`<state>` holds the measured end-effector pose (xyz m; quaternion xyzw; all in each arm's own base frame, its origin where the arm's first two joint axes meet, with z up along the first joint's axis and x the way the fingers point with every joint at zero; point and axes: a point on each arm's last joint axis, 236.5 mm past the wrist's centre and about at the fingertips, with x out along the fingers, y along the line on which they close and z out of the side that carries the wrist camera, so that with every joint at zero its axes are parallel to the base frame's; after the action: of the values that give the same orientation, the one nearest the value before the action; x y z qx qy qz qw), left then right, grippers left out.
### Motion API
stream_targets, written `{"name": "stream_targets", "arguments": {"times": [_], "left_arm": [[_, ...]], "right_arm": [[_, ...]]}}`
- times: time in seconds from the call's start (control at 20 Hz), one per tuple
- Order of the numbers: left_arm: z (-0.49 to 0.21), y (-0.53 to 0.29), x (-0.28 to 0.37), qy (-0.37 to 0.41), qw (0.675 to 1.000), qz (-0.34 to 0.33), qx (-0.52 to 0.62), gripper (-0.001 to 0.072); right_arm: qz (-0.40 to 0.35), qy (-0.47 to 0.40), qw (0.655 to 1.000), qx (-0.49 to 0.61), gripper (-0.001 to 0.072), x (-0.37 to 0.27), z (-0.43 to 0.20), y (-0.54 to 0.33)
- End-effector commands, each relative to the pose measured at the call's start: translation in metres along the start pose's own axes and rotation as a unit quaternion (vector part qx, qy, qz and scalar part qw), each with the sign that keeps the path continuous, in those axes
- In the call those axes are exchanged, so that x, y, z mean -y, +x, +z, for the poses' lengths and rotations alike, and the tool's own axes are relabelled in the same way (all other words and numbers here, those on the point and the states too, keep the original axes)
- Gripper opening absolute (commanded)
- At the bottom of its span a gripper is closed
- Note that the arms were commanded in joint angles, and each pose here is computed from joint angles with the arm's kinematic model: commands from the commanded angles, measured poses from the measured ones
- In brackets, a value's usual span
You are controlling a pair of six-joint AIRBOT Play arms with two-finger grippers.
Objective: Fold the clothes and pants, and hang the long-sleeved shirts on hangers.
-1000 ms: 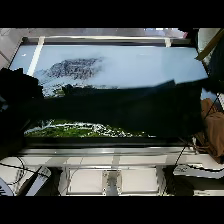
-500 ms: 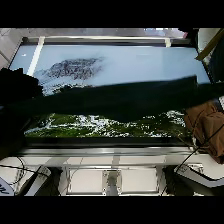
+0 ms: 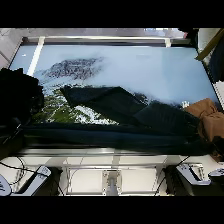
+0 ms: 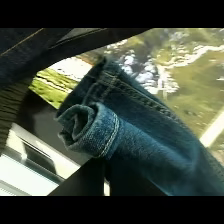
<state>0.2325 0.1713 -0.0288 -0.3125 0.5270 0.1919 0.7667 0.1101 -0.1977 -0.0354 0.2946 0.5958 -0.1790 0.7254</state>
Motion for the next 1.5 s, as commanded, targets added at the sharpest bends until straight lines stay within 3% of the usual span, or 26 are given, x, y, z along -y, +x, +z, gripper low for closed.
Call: {"name": "stream_targets", "arguments": {"times": [0.0,0.05,0.1,0.25,0.35,0.5,0.8,0.95,1.15,1.45], "left_arm": [[0.013,-0.003,0.007,0.005,1.000,-0.014,0.018,0.0232],[0.035,-0.017,0.023,0.016,0.998,-0.041,0.051,0.0456],[0.060,-0.036,0.046,0.024,0.992,-0.081,0.092,0.0493],[0.133,-0.123,0.147,0.080,0.941,-0.228,0.238,0.0488],[0.139,-0.117,0.180,0.147,0.944,-0.192,0.224,0.0487],[0.101,-0.037,0.224,0.211,0.964,-0.140,0.086,0.0487],[0.009,0.110,0.295,0.286,0.941,-0.150,-0.102,0.0510],[0.004,0.139,0.287,0.255,0.948,-0.137,-0.132,0.0550],[0.022,0.137,0.274,0.246,0.952,-0.134,-0.122,0.0550],[0.012,0.142,0.277,0.281,0.945,-0.114,-0.123,0.0543]], "right_arm": [[-0.065,0.052,0.996,-0.032,0.0351,0.030,-0.017,-0.020],[-0.065,0.055,0.996,0.000,0.0351,0.029,0.003,-0.039],[-0.062,0.065,0.995,0.044,0.0350,0.025,0.027,-0.060],[0.048,0.073,0.966,0.244,0.0347,-0.033,0.123,-0.133],[0.142,0.038,0.934,0.325,0.0347,-0.088,0.163,-0.165],[0.147,-0.045,0.943,0.296,0.0347,-0.142,0.171,-0.142],[0.169,-0.166,0.942,0.237,0.0347,-0.228,0.159,-0.105],[0.175,-0.181,0.940,0.230,0.0347,-0.239,0.154,-0.102],[0.170,-0.179,0.942,0.227,0.0347,-0.237,0.154,-0.101],[0.173,-0.167,0.944,0.224,0.0347,-0.237,0.154,-0.101]]}}
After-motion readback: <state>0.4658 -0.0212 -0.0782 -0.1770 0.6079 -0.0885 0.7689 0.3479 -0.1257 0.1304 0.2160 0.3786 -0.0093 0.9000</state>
